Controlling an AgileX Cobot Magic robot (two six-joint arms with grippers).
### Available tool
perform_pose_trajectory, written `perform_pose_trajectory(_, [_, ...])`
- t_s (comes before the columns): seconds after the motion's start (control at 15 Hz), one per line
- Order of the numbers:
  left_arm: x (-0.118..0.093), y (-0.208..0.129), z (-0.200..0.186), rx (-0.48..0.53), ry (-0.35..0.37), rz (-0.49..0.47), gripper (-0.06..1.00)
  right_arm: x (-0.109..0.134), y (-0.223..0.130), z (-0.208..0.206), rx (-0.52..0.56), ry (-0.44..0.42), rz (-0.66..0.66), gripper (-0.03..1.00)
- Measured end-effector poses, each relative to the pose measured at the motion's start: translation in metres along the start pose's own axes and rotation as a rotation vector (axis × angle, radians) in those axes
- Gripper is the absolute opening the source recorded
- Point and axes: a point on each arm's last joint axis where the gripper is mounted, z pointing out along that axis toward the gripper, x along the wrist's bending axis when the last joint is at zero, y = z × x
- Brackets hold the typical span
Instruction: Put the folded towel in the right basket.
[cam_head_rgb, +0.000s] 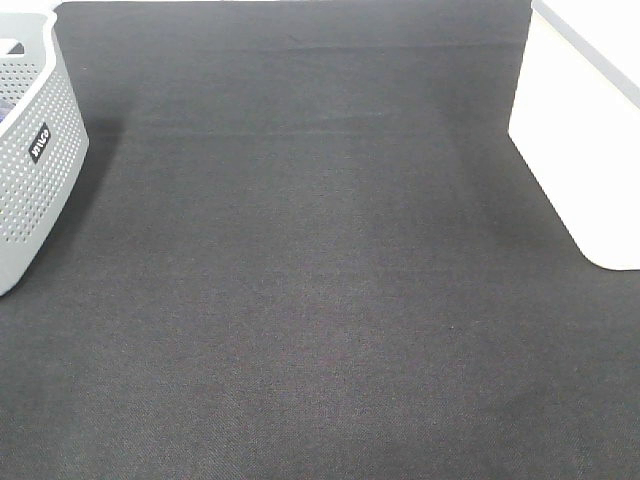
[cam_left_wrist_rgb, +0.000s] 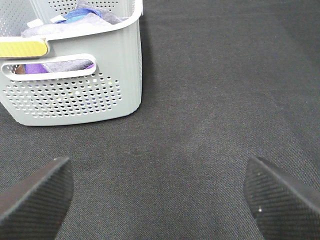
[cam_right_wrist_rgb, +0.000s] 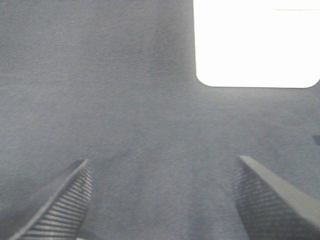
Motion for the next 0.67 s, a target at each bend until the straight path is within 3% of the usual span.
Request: perform_pose_trajectory(0.67, [0.0000, 0.0000, 0.0000, 0.000, 0.000, 0.000, 0.88, -0.0001, -0.0004, 0.0005, 0.002, -0.001, 0.000, 0.74])
